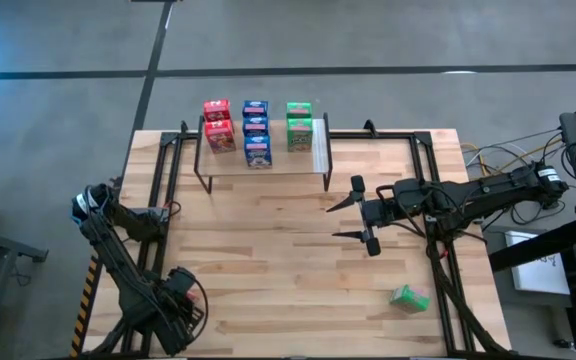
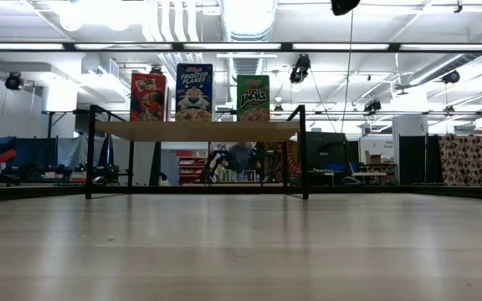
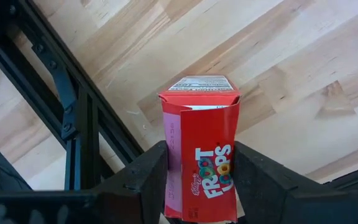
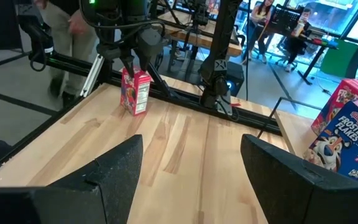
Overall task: Stack cereal on shelf
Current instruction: Put the red cereal box on the shelf aligned with the red cereal boxes
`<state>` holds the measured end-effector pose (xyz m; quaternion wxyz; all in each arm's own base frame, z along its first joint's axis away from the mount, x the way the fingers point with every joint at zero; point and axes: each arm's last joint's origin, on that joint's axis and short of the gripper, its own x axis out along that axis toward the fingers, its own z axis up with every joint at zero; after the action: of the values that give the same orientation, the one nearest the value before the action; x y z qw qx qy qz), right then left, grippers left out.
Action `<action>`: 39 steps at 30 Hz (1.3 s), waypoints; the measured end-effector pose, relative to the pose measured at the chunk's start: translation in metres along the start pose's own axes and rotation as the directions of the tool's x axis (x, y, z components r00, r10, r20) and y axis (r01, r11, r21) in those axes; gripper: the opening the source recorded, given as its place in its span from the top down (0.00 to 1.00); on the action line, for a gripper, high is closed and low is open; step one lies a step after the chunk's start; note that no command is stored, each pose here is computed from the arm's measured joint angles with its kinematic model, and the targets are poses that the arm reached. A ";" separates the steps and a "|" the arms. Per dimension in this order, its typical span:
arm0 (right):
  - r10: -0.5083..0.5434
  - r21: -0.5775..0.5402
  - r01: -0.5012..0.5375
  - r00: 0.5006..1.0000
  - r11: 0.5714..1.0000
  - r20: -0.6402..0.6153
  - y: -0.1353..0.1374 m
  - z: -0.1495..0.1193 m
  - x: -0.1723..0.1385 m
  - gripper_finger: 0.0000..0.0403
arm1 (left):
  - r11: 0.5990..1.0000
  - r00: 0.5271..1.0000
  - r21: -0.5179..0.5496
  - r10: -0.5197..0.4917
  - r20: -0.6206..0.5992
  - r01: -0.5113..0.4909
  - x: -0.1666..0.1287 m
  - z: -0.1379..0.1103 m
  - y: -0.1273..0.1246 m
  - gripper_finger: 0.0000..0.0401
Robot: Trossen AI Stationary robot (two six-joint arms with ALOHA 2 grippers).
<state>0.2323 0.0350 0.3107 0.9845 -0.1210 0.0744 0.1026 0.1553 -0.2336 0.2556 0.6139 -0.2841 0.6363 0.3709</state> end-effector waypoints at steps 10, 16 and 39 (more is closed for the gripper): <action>0.004 0.000 -0.004 1.000 1.000 -0.019 0.000 -0.002 0.000 0.35 | 0.980 0.995 0.173 -0.101 0.011 0.098 -0.025 0.007 -0.009 0.63; 0.007 0.001 -0.007 1.000 1.000 -0.031 0.001 -0.003 0.000 0.35 | 0.933 0.985 0.336 -0.160 0.058 0.132 -0.052 0.034 -0.016 0.63; 0.048 0.037 -0.044 0.991 0.998 -0.124 0.004 -0.014 -0.001 0.35 | 0.636 0.960 0.769 -0.175 0.220 -0.061 -0.100 0.177 -0.002 0.63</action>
<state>0.2291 0.0350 0.2970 0.9773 -0.1086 0.1402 0.1161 0.2665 -0.0990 0.3592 0.7694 0.0384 0.6325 0.0804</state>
